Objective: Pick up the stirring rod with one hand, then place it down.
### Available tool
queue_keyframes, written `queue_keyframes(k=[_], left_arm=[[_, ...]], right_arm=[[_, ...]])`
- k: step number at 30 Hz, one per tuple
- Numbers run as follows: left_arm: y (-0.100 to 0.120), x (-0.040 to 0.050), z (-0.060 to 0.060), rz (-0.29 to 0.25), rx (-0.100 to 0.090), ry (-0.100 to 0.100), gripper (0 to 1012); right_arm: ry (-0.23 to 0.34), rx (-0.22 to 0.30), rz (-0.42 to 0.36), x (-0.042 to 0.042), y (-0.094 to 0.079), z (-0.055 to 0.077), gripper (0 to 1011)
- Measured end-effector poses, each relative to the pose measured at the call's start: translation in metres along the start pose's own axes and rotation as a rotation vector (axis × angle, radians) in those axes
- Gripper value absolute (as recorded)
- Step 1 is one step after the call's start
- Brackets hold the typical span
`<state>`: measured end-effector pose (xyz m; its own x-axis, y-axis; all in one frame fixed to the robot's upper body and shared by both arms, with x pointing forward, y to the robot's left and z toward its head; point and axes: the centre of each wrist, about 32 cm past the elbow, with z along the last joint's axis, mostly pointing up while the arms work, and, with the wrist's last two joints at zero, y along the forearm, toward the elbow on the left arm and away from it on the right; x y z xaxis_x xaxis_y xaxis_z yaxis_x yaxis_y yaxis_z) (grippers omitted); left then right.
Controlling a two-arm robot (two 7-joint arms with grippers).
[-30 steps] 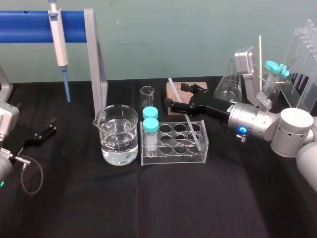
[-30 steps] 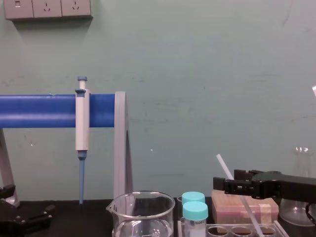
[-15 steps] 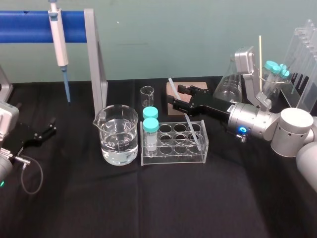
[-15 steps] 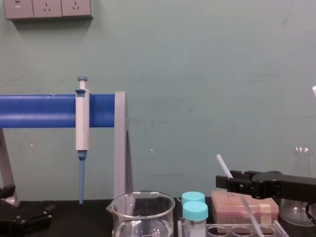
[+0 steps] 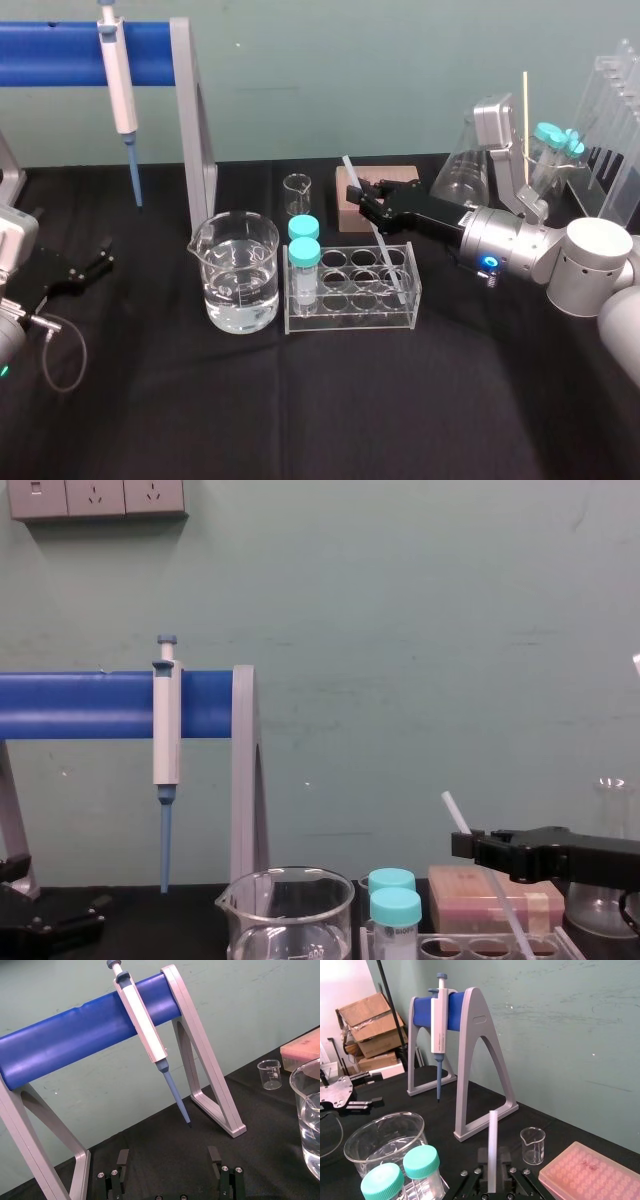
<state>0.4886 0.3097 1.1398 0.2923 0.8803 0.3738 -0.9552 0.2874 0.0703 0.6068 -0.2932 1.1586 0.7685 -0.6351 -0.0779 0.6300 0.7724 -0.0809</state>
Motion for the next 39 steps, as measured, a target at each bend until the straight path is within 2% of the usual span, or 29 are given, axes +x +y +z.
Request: queue_keyframes(k=[1, 3, 5, 26, 32, 39], left_arm=[[0.0, 0.0, 0.0, 0.0, 0.0, 0.0, 1000], [0.0, 0.0, 0.0, 0.0, 0.0, 0.0, 1000], [0.0, 0.0, 0.0, 0.0, 0.0, 0.0, 1000], [0.0, 0.0, 0.0, 0.0, 0.0, 0.0, 1000], [0.0, 0.0, 0.0, 0.0, 0.0, 0.0, 1000], [0.0, 0.0, 0.0, 0.0, 0.0, 0.0, 1000]], right_arm=[[0.0, 0.0, 0.0, 0.0, 0.0, 0.0, 142], [0.0, 0.0, 0.0, 0.0, 0.0, 0.0, 91], [0.0, 0.0, 0.0, 0.0, 0.0, 0.0, 72], [-0.001, 0.0, -0.001, -0.0002, 0.0, 0.0, 72], [-0.034, 0.016, -0.028, -0.0065, -0.002, 0.002, 72], [-0.076, 0.064, -0.05, -0.016, -0.003, 0.009, 72]])
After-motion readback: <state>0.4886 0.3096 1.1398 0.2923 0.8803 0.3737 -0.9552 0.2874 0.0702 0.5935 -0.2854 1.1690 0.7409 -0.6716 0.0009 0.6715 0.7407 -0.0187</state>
